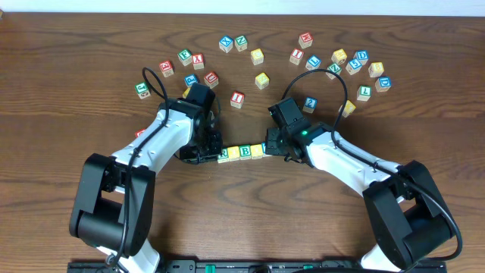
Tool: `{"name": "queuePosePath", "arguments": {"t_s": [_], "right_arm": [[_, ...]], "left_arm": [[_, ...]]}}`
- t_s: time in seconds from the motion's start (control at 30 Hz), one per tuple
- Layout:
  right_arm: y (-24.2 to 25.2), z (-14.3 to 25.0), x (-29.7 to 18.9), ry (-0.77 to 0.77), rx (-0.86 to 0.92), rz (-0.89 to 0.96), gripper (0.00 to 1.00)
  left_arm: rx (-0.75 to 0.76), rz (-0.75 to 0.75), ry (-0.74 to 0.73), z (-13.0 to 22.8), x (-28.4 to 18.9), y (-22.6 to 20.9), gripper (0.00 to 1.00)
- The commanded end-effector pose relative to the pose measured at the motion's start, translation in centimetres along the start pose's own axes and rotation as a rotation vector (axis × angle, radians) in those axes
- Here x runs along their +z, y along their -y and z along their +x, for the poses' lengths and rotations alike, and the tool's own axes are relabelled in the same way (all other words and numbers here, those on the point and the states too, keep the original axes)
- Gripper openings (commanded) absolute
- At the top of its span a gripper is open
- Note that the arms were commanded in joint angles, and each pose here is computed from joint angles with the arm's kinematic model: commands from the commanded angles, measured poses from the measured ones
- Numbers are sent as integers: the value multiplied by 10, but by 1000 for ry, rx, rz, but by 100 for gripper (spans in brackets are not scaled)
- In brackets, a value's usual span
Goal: Spell out ROBOT
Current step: 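Press the row between both grippers to align the blocks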
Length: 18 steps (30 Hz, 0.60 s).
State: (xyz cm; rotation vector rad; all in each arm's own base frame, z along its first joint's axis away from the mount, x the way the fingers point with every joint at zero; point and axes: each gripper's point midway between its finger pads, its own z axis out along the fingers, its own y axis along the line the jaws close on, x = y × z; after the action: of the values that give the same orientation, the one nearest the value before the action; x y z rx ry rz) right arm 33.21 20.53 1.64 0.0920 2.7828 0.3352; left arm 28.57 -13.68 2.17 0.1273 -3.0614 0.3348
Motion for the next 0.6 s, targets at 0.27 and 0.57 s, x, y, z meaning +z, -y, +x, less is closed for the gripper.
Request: {"name": "queuePosePath", "arguments": {"t_s": [0.27, 0.57], "right_arm": [[-11, -9, -11, 29, -18, -36, 1], [-18, -4, -11, 24, -36, -42, 1]], "left_arm": [[3, 19, 42, -8, -11, 7, 22], [4, 22, 47, -10, -11, 8, 22]]}}
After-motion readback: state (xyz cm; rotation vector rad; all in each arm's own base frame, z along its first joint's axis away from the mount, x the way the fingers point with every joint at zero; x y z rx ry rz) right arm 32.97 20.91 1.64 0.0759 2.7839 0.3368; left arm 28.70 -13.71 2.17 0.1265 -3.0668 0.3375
